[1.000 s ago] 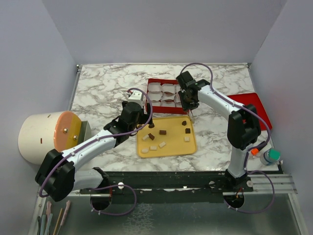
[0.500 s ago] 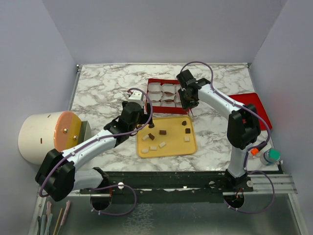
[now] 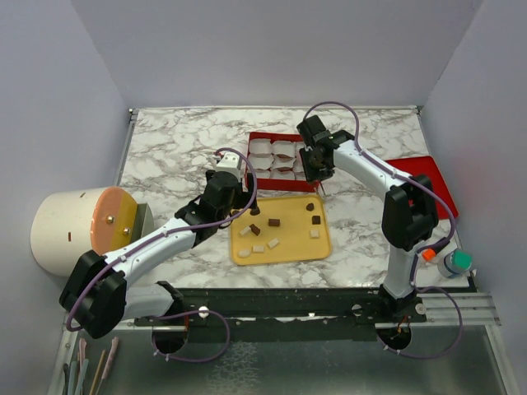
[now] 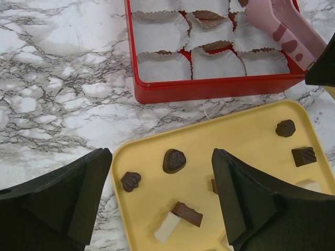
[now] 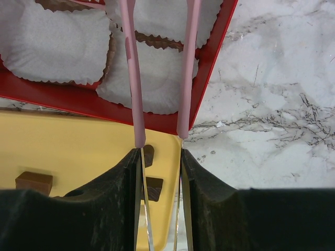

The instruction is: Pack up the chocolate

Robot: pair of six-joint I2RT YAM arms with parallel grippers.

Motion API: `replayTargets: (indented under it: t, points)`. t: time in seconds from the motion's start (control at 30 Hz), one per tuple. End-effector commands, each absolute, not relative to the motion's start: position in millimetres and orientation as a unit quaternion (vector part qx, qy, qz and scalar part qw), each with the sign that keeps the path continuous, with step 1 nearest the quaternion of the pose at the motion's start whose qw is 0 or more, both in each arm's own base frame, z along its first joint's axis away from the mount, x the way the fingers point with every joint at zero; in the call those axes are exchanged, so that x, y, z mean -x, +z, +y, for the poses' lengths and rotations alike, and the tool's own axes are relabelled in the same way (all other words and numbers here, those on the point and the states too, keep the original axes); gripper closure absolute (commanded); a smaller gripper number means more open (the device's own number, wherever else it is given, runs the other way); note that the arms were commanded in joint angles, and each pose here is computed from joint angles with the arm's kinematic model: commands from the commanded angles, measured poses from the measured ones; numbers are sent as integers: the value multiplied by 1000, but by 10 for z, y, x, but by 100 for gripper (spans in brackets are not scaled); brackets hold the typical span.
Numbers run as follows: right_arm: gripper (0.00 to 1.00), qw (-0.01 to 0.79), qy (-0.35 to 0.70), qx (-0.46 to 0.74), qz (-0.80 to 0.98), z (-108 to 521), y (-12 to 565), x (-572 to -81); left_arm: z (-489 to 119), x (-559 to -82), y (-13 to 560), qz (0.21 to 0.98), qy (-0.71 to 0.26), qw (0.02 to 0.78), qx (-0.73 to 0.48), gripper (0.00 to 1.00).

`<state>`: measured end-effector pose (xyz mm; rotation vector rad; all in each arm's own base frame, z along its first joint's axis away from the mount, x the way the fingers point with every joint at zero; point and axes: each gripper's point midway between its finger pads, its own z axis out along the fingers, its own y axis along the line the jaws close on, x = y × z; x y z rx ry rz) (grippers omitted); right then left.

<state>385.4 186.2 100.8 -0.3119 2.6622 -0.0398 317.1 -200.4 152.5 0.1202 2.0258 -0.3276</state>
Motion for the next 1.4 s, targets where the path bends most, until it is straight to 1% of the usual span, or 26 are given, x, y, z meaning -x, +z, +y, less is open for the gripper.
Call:
replayTargets:
  t: [0.0,0.67,0.77,1.2,1.23,1.37]
  points:
    - [62,227,-12,117,967,1876,1025,-3904,-2052,-3176,1525,841,-144,519,-57,13]
    - [63,228,-14,115,967,1861,1028,-3899,-2056,-3173,1509,842,-144,517,-57,13]
    - [61,227,-16,114,967,1852,1020,-3896,-2060,-3170,1512,842,-145,517,-58,13]
    - [60,226,-18,112,968,1831,1008,-3878,-2057,-3164,1512,842,-146,516,-57,13]
    - [58,226,-18,112,968,1830,1007,-3878,-2058,-3165,1510,842,-146,516,-56,13]
    - [58,226,-18,111,968,1823,1010,-3879,-2064,-3162,1512,842,-147,515,-57,13]
